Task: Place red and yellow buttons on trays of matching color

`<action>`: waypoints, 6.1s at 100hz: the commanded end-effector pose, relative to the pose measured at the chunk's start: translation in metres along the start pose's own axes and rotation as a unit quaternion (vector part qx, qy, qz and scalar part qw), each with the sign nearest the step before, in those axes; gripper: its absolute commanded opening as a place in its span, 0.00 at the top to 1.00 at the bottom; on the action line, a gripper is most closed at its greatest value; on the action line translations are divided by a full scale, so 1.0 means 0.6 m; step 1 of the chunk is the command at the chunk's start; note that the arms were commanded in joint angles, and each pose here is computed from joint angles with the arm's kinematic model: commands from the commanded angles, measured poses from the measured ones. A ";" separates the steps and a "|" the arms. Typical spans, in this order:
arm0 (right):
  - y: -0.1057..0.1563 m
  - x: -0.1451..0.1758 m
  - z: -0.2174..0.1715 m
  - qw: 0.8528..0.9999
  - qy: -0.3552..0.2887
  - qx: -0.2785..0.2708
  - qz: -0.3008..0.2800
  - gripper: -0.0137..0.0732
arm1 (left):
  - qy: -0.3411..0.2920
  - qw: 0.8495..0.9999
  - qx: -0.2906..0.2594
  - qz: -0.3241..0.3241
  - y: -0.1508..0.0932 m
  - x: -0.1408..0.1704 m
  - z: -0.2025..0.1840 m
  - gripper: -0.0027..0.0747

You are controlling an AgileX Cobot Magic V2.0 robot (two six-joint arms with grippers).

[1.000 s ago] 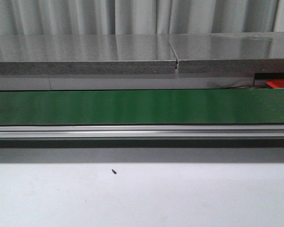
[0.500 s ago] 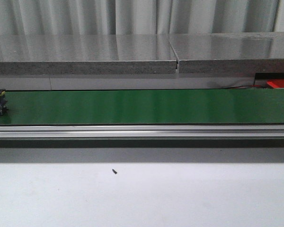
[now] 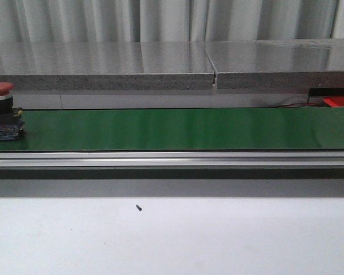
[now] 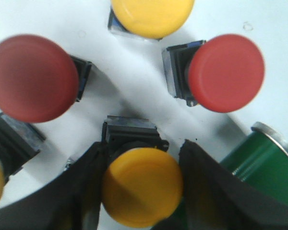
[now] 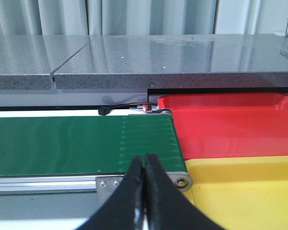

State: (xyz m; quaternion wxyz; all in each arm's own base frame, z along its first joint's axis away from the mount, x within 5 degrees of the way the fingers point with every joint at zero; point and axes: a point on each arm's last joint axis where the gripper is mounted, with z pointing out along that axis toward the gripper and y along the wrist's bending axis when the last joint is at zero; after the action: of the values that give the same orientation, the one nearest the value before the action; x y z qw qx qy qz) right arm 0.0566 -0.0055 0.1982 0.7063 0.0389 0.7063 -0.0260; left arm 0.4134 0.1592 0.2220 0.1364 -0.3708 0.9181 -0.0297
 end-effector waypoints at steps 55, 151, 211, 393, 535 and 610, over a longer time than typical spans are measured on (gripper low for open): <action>0.002 -0.021 -0.005 0.998 -0.057 -0.006 -0.004 0.92 | -0.095 0.986 0.066 0.123 -0.093 0.069 -0.206 0.64; 0.002 -0.021 -0.005 0.998 -0.057 -0.006 -0.004 0.92 | -0.015 0.988 0.029 0.153 -0.109 0.085 -0.144 0.32; 0.002 -0.021 -0.005 0.998 -0.057 -0.006 -0.004 0.92 | -0.202 0.940 0.091 0.258 -0.128 0.160 -0.356 0.97; 0.002 -0.156 0.025 0.998 0.054 0.005 0.036 0.92 | -0.354 0.848 0.216 0.331 0.110 0.495 -0.401 0.99; 0.256 -0.285 0.350 0.823 0.482 -0.286 -0.093 0.30 | -0.354 0.848 0.216 0.331 0.110 0.495 -0.401 0.99; 0.344 -0.192 0.460 0.789 0.502 -0.329 -0.129 0.11 | -0.354 0.848 0.216 0.331 0.110 0.495 -0.401 0.99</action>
State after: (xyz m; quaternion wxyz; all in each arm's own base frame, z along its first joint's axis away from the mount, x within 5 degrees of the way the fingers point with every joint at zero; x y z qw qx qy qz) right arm 0.3485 0.1705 0.2926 0.1503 -0.2738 0.9415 0.1264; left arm 0.0969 -0.0078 0.3615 0.4920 0.0071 0.8697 -0.0383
